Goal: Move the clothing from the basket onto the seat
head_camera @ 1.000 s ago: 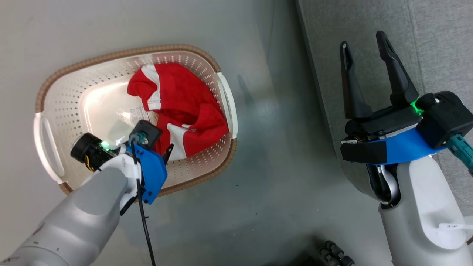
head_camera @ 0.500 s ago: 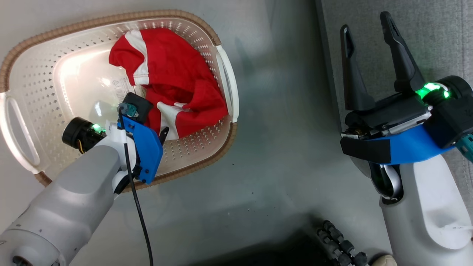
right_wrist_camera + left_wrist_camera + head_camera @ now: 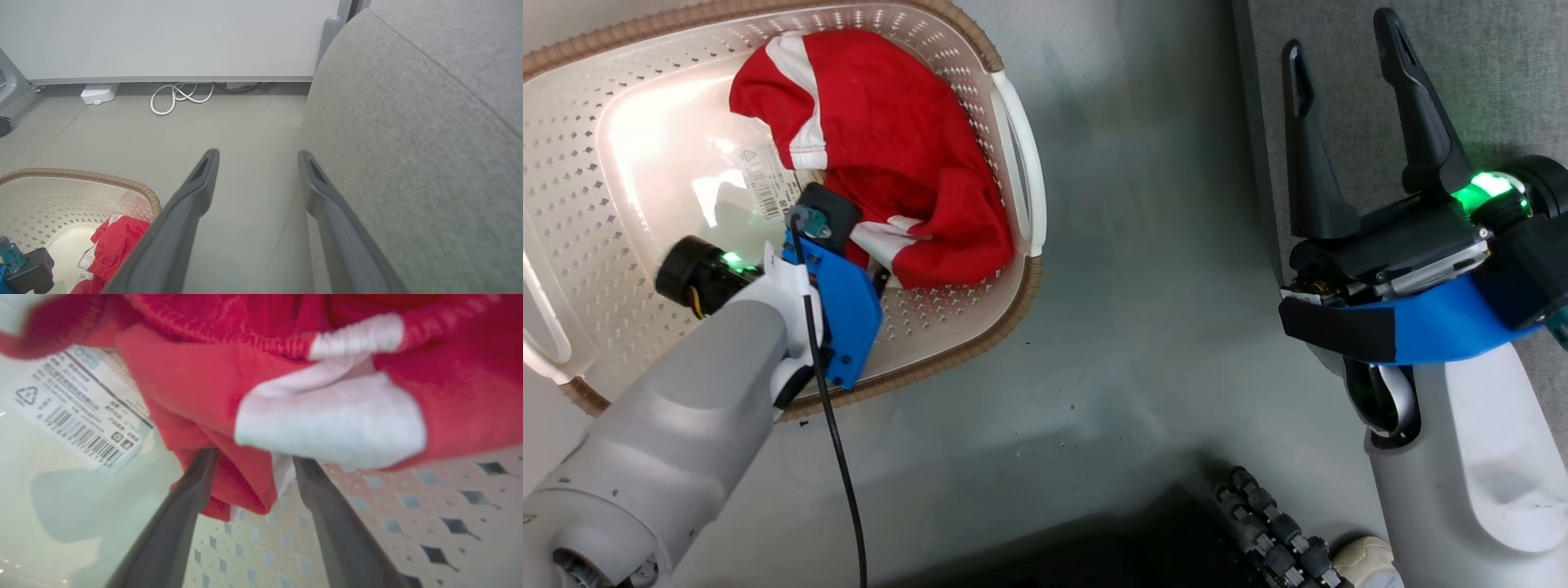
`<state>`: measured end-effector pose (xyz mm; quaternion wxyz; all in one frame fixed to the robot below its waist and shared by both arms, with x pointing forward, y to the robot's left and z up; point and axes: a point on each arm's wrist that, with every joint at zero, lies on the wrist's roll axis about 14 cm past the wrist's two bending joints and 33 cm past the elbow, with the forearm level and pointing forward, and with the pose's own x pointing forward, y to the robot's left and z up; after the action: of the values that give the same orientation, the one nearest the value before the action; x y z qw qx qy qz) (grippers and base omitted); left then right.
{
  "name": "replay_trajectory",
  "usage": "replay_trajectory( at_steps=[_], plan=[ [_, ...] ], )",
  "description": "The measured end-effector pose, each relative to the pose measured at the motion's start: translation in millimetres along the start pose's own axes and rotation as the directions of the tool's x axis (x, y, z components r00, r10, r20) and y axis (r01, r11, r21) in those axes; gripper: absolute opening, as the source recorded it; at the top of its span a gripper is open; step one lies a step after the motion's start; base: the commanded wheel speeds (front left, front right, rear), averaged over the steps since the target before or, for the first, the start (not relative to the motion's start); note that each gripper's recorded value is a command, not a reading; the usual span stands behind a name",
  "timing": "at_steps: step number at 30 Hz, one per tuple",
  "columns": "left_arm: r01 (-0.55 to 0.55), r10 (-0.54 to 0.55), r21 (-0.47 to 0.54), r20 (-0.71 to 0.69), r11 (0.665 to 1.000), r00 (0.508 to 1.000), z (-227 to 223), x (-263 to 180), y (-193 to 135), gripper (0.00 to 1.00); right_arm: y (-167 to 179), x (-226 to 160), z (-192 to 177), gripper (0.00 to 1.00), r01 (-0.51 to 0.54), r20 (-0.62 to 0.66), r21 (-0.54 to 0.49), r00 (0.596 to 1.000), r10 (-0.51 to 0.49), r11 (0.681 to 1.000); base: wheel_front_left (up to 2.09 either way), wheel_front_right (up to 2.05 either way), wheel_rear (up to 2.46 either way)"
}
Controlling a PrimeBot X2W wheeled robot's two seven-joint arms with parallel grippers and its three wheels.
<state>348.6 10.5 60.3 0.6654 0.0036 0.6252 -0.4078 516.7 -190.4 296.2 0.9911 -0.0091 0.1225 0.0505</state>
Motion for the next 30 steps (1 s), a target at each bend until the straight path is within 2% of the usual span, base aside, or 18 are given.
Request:
replay_trajectory(
  at_steps=[4,11,12,13,23,30],
  plan=[
    [-0.045,0.046,0.035,-0.015,0.998,0.999,-4,0,14,1.0,0,1,-1,1.0,-0.001,0.001,0.001,1.0,0.001,1.0,0.0,0.0,0.0],
    [-0.044,0.046,0.047,-0.041,0.998,0.998,-10,4,10,1.0,3,2,-4,1.0,-0.007,-0.001,0.005,1.0,0.007,1.0,0.0,0.0,0.0],
    [-0.044,0.046,0.047,-0.041,0.998,0.998,-10,4,10,0.44,3,2,-4,1.0,-0.007,-0.001,0.005,1.0,0.007,1.0,0.0,0.0,0.0],
    [-0.045,0.047,0.048,-0.046,0.998,0.998,-11,5,10,0.0,4,2,-5,1.0,-0.008,-0.001,0.006,1.0,0.008,1.0,0.0,0.0,0.0],
    [-0.042,0.045,0.064,-0.039,0.997,0.998,-7,3,8,0.0,4,3,-2,1.0,-0.01,0.003,0.007,1.0,0.01,1.0,0.0,0.0,0.0],
    [-0.027,0.023,0.09,0.041,0.996,0.999,17,-5,-1,0.0,3,5,8,1.0,-0.007,0.025,0.009,1.0,0.007,1.0,0.0,0.0,0.0]
  ],
)
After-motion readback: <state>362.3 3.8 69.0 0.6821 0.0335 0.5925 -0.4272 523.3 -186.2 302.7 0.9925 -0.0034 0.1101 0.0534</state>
